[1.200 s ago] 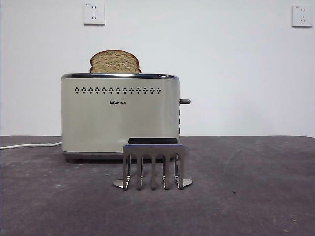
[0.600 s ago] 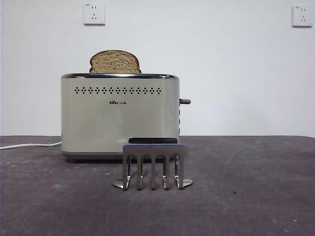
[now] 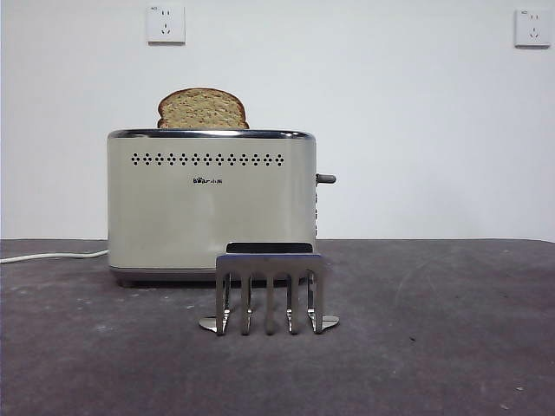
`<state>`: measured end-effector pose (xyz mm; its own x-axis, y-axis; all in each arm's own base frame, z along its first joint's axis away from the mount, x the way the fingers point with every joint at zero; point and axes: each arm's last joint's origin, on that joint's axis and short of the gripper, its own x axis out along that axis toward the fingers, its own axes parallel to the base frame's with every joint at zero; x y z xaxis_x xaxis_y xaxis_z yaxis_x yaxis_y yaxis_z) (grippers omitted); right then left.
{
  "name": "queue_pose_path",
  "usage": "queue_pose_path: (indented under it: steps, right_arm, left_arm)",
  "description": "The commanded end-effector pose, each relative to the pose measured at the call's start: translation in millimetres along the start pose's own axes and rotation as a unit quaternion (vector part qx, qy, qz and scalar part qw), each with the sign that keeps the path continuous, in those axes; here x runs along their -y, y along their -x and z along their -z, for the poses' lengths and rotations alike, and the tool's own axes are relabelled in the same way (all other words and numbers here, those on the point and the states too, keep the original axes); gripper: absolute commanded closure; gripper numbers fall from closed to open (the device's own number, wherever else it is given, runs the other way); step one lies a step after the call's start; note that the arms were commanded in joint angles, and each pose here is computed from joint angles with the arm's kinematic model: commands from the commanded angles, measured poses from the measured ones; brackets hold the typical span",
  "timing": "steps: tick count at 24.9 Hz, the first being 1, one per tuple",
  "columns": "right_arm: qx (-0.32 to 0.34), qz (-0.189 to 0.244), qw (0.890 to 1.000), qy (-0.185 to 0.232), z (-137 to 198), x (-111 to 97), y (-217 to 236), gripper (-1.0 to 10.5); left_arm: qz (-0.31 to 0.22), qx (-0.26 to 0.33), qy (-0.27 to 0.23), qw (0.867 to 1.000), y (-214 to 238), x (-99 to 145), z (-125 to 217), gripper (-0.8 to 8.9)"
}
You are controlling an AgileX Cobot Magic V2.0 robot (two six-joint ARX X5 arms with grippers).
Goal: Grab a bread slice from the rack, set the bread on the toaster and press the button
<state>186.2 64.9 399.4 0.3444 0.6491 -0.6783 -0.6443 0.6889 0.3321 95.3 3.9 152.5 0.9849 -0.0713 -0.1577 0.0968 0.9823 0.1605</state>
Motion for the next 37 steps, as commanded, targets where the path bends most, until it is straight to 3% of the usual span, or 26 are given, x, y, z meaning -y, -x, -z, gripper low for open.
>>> queue_pose_path:
  steps: [1,7,10,13,15,19,25,31,37]
  right_arm:
    - [-0.003,0.000,1.000,0.002,0,1,-2,9.5]
    - [-0.003,0.003,1.000,0.003,0,2,-2,9.5]
    - [0.067,0.032,0.995,0.065,-2,-2,17,9.5]
    - [0.203,0.057,0.972,0.104,-1,-20,51,9.5]
    - [0.274,0.091,0.950,0.120,13,-27,68,9.5]
    - [0.341,0.190,0.912,0.128,60,-21,62,9.5]
    - [0.391,0.235,0.879,0.140,109,-4,27,9.5]
    - [0.408,0.257,0.870,0.104,152,17,-13,9.5]
    - [0.391,0.277,0.875,0.069,191,35,-49,9.5]
  left_arm:
    - [-0.001,-0.006,0.006,1.000,-1,0,4,8.18]
    - [-0.001,-0.006,0.006,1.000,-1,0,4,8.18]
    - [-0.001,-0.006,0.006,1.000,-1,0,4,8.18]
    - [-0.001,-0.006,0.006,1.000,-1,0,4,8.17]
    - [-0.001,-0.006,0.006,1.000,-1,0,4,8.18]
    - [-0.001,-0.006,0.006,1.000,-1,0,4,8.17]
    - [-0.001,-0.006,0.006,1.000,-1,0,4,8.17]
    - [-0.001,-0.006,0.006,1.000,-1,0,4,8.18]
    - [-0.001,-0.006,0.006,1.000,-1,0,4,8.17]
